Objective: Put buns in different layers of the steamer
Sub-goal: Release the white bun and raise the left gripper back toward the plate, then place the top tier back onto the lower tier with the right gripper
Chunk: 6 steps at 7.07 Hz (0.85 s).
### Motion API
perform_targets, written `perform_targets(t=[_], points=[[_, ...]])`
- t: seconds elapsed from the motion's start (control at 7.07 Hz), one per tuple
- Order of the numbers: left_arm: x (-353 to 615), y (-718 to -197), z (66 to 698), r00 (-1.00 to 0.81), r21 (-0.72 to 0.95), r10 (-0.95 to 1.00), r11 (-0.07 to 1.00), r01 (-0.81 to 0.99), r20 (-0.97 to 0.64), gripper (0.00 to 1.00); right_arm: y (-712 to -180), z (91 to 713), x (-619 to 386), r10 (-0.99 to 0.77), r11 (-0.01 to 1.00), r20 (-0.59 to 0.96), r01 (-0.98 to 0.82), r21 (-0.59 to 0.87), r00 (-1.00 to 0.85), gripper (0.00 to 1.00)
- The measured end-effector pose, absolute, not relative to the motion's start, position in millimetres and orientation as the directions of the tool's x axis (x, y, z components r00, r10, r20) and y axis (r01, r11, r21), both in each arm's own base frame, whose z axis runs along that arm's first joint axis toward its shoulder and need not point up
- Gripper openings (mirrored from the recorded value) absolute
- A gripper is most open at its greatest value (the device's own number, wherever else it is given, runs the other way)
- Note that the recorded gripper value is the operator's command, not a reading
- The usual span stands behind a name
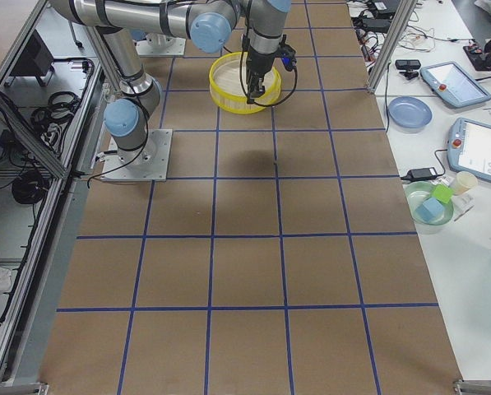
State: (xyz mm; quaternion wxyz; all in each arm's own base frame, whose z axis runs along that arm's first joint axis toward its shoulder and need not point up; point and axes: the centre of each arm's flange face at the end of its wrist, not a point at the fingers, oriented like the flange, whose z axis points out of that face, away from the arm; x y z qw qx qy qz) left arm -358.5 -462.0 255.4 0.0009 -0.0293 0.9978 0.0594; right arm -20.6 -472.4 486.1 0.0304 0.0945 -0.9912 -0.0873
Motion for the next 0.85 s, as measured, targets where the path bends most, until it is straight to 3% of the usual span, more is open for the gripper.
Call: perform_targets(t=[0.57, 0.85], points=[[-249, -521, 295, -0.996, 0.048, 0.081, 0.995, 0.082, 0.022, 1.0, -501, 456, 4, -0.174, 0.968, 0.036, -0.164, 0.191, -0.984, 0.08], [-147, -551, 294, -0.99, 0.072, 0.136, 0.988, 0.137, 0.029, 1.0, -530, 414, 99, -0.169, 0.972, 0.071, -0.154, 0.18, -0.983, 0.08]])
